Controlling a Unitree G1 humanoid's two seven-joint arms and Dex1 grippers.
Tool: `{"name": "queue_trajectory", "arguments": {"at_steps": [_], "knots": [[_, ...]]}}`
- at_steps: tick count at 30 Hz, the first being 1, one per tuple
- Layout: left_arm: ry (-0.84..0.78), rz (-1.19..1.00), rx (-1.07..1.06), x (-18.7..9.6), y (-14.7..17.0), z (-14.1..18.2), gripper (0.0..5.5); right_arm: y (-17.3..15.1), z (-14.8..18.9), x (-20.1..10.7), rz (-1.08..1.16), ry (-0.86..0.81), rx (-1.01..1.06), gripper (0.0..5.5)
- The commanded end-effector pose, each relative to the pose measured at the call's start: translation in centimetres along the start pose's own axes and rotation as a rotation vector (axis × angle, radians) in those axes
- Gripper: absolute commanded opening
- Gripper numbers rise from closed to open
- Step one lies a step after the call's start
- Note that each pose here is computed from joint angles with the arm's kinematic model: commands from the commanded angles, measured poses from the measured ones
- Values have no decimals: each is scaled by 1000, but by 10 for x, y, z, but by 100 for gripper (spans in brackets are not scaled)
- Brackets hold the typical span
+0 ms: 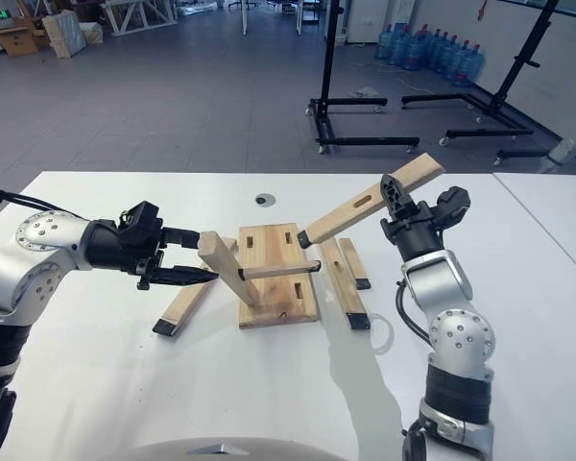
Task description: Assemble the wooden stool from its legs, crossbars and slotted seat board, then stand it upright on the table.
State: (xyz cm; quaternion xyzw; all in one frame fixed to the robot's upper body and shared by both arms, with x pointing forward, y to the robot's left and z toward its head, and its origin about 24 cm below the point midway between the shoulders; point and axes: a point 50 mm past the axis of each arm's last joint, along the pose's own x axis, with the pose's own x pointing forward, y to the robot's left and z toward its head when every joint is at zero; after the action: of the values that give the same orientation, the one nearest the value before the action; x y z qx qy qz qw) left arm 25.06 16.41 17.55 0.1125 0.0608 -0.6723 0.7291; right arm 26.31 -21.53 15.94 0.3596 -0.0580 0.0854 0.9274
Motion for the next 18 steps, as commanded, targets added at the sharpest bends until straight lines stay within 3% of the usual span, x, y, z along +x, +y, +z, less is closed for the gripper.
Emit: {"name": "queue_trajectory", "arguments": {"at_steps": [1, 11, 18], "knots": [[-43, 91, -35, 10, -11, -8, 209, 5, -2, -5, 53, 35, -160, 99], [-43, 280, -60, 28, -33, -29, 201, -1, -16, -13, 63, 77, -258, 99], [18, 289, 30, 39, -40, -33, 201, 5, -27, -18, 162, 103, -507, 99]]}}
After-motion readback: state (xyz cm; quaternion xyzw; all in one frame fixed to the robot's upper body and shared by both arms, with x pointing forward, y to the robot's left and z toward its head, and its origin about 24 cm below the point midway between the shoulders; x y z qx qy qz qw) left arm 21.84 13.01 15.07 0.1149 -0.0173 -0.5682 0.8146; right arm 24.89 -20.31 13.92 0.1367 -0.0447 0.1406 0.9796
